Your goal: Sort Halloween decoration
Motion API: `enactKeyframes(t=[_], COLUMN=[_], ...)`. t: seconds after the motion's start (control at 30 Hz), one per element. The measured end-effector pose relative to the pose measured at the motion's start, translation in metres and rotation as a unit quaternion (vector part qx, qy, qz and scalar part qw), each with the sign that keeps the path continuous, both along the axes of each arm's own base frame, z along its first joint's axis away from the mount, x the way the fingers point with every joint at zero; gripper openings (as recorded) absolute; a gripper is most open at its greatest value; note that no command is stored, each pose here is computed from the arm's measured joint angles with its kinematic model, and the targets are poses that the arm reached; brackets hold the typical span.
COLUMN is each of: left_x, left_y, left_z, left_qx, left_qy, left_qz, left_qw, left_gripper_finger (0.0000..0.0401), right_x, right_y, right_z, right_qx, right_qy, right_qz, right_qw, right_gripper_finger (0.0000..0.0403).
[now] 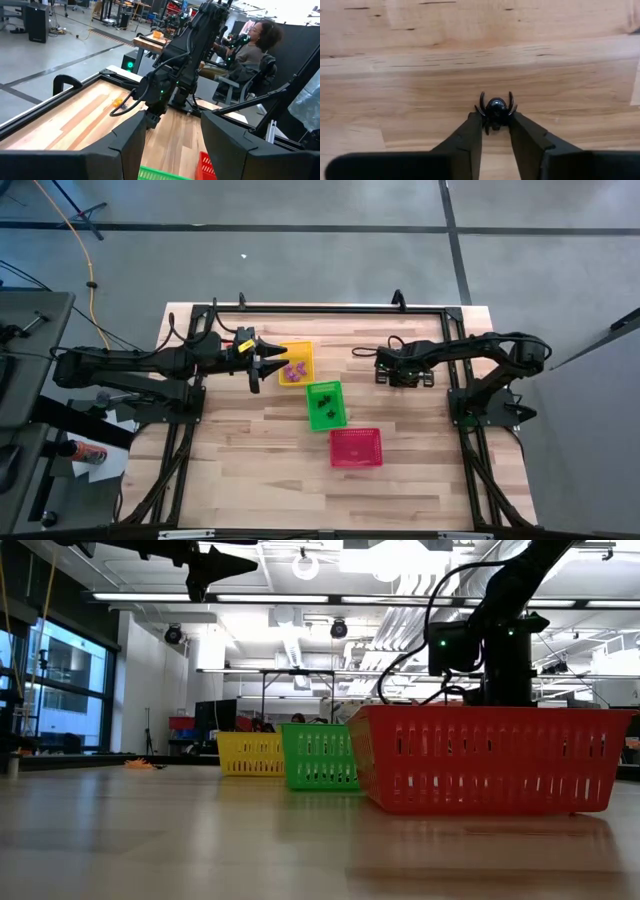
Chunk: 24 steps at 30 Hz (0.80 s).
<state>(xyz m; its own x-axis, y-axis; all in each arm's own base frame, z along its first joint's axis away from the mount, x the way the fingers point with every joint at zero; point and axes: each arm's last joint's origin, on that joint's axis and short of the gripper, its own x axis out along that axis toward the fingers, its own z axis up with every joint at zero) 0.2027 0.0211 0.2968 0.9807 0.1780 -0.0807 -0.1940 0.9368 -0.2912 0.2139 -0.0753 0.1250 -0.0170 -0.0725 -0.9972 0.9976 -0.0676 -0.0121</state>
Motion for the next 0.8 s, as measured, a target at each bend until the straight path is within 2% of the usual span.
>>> enactKeyframes(t=[0.17, 0.3, 0.57, 0.67, 0.8], left_x=[0.0, 0.0, 0.0, 0.0, 0.0], left_y=[0.0, 0.0, 0.0, 0.0, 0.0], left_z=[0.0, 0.0, 0.0, 0.0, 0.0], left_qx=[0.0, 0.0, 0.0, 0.0, 0.0], left_qy=[0.0, -0.001, -0.001, -0.001, -0.001], left_qz=[0.0, 0.0, 0.0, 0.0, 0.0], left_qw=[1.0, 1.0, 1.0, 1.0, 1.0], left_gripper_finger=[0.0179, 0.0179, 0.0179, 0.0179, 0.0179], right_x=[0.008, 0.017, 0.043, 0.057, 0.077], right_y=[0.0, -0.003, -0.011, -0.014, -0.014], right_z=[0.008, 0.018, 0.052, 0.072, 0.107], right_qx=[-0.014, -0.045, -0.075, -0.093, -0.125], right_qy=[0.003, 0.005, -0.039, -0.068, -0.113], right_qz=[0.023, 0.04, 0.103, 0.152, 0.236], right_qw=[1.0, 0.998, 0.991, 0.982, 0.957], right_gripper_finger=[0.0069, 0.0066, 0.0065, 0.0065, 0.0066])
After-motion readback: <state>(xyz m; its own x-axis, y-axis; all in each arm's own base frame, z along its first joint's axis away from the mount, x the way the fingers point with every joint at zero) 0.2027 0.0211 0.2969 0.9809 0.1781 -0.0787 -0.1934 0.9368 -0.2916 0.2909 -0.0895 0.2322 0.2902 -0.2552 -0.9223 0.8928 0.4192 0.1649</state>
